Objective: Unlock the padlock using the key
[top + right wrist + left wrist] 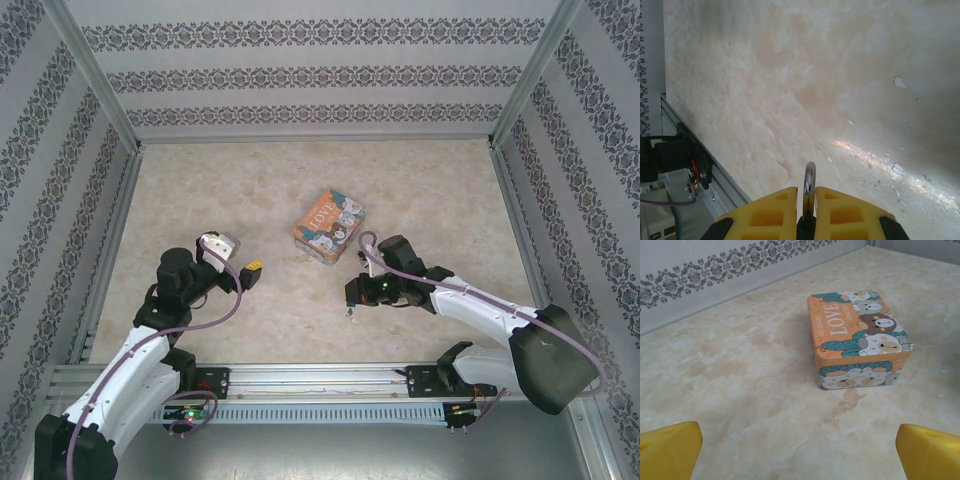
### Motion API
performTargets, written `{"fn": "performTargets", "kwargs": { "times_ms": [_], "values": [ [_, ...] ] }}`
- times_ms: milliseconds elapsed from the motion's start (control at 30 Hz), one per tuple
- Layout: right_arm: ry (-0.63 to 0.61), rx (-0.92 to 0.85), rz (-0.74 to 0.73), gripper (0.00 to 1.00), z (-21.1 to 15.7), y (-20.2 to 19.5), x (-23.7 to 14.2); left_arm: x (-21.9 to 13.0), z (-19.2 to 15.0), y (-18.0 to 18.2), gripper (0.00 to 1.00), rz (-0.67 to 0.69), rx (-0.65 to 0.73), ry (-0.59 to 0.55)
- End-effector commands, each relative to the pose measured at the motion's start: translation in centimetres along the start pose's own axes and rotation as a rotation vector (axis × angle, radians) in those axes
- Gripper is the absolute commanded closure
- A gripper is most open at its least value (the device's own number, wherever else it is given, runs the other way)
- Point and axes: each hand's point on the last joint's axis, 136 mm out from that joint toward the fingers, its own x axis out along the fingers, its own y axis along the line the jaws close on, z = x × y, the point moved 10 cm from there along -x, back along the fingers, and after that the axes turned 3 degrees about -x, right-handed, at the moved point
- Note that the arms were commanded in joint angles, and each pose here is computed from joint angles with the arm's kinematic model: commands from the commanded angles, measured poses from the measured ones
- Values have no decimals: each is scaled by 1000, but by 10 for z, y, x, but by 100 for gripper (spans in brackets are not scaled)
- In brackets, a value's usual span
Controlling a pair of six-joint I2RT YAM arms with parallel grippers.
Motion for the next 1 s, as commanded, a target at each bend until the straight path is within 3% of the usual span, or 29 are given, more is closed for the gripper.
{"fn": "performTargets", "kwargs": {
  "times_ms": [0, 567, 967],
  "values": [
    [23, -3, 39, 100, -5, 2, 3, 1, -1, -4, 1, -66, 24, -38],
    [95, 24, 39, 100, 4, -8, 28, 3, -15, 5, 1, 64, 108, 74],
    [124, 47, 12, 100, 1, -17, 41, 5, -17, 5, 1, 52, 93, 83]
  ]
}}
